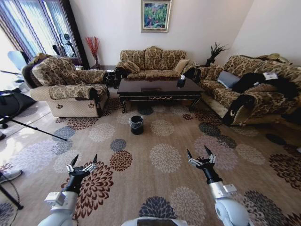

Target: Move to the front of the table and pick up the trash from the floor, then place it into the trash bin.

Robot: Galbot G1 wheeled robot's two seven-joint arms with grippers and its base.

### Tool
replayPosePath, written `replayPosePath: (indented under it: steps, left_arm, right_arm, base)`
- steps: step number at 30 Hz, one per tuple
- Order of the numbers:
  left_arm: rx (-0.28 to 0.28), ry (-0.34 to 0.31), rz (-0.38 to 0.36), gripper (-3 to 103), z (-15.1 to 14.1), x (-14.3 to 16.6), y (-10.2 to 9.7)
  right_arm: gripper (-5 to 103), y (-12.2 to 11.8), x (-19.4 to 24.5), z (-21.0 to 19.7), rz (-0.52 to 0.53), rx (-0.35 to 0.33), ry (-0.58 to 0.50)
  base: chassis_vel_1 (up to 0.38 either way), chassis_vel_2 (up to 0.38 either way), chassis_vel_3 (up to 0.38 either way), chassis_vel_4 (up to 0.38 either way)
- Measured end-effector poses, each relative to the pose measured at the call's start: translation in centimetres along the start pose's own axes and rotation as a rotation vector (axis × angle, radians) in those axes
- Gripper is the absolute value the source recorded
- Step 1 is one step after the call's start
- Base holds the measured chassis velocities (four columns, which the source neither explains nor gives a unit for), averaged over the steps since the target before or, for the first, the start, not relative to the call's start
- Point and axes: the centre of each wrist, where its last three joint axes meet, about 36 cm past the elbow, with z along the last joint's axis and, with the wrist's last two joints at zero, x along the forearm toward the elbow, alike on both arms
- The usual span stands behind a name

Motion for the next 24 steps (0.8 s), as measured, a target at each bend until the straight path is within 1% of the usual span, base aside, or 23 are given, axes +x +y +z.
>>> replayPosePath:
  steps: [24]
  left_arm:
    - [0.000, 0.000, 0.000, 100, 0.00, 0.00, 0.00]
  right_arm:
    - [100, 0.00, 0.00, 0.00, 0.000, 0.000, 0.000]
  base:
    - [0.000, 0.000, 0.000, 0.000]
